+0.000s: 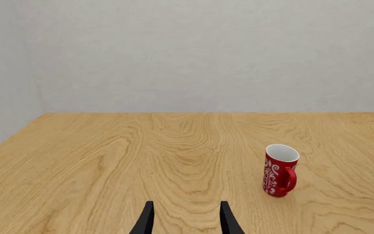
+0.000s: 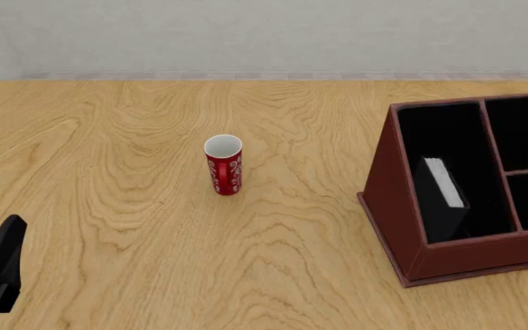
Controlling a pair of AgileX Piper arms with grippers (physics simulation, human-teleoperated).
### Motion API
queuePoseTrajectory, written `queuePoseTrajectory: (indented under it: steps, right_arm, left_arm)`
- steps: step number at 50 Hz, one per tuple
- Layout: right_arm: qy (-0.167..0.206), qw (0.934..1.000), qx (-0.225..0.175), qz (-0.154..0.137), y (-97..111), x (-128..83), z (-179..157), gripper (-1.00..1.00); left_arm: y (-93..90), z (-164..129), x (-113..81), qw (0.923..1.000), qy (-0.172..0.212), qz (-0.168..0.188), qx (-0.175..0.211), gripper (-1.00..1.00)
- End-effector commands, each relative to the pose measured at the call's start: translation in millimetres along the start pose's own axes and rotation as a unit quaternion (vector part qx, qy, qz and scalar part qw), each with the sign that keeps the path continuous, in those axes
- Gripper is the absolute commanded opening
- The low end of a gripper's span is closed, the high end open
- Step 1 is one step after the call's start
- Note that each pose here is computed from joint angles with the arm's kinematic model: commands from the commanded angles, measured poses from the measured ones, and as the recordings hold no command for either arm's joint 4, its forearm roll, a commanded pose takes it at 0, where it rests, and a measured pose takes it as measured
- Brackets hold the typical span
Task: Pick up the book and place it in the left compartment of the caddy.
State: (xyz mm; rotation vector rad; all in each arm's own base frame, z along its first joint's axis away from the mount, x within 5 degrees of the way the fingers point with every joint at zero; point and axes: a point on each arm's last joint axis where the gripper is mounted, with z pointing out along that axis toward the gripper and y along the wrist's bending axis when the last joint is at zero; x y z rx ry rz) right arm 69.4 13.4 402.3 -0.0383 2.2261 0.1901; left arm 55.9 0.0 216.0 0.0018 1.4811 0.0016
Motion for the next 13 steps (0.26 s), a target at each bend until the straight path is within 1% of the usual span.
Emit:
queuePoseTrajectory:
  steps: [1,2,4,5,6,7,8,9,10,11,13]
  right_arm:
    - [-0.054,0.9985,-0.009,-0.003,-3.3,21.2,-42.9,1.0]
    - [-0.057,0.9983,-0.009,-0.006,-3.5,22.6,-44.6,1.0]
    - [-0.078,0.9968,-0.015,-0.011,-4.2,27.4,-55.2,1.0]
    - [-0.092,0.9956,-0.02,-0.005,-4.6,29.8,-62.2,1.0]
    - [-0.099,0.9948,-0.021,-0.006,-5.0,31.6,-65.7,1.0]
    - [-0.107,0.9939,-0.025,-0.011,-6.1,37.8,-69.1,1.0]
    - [-0.11,0.9936,-0.027,-0.007,-6.8,41.5,-70.1,1.0]
    - [-0.119,0.9923,-0.034,-0.01,-8.0,47.1,-74.1,1.0]
    - [-0.125,0.9916,-0.031,-0.007,-8.4,49.7,-76.8,1.0]
    - [-0.131,0.9908,-0.035,-0.008,-9.9,57.5,-77.9,1.0]
    - [-0.149,0.9881,-0.033,-0.014,-10.6,62.0,-86.1,1.0]
  left_arm:
    - [0.0,0.0,0.3,1.0,0.0,0.0,0.0,1.0]
    - [0.0,0.0,0.3,1.0,0.0,0.0,0.0,1.0]
    - [0.0,0.0,0.3,1.0,0.0,0.0,0.0,1.0]
    - [0.0,0.0,0.3,1.0,0.0,0.0,0.0,1.0]
    - [0.0,0.0,0.3,1.0,0.0,0.0,0.0,1.0]
    - [0.0,0.0,0.3,1.0,0.0,0.0,0.0,1.0]
    - [0.0,0.0,0.3,1.0,0.0,0.0,0.0,1.0]
    - [0.0,0.0,0.3,1.0,0.0,0.0,0.0,1.0]
    - [0.0,0.0,0.3,1.0,0.0,0.0,0.0,1.0]
    - [0.0,0.0,0.3,1.0,0.0,0.0,0.0,1.0]
    - [0.0,0.0,0.3,1.0,0.0,0.0,0.0,1.0]
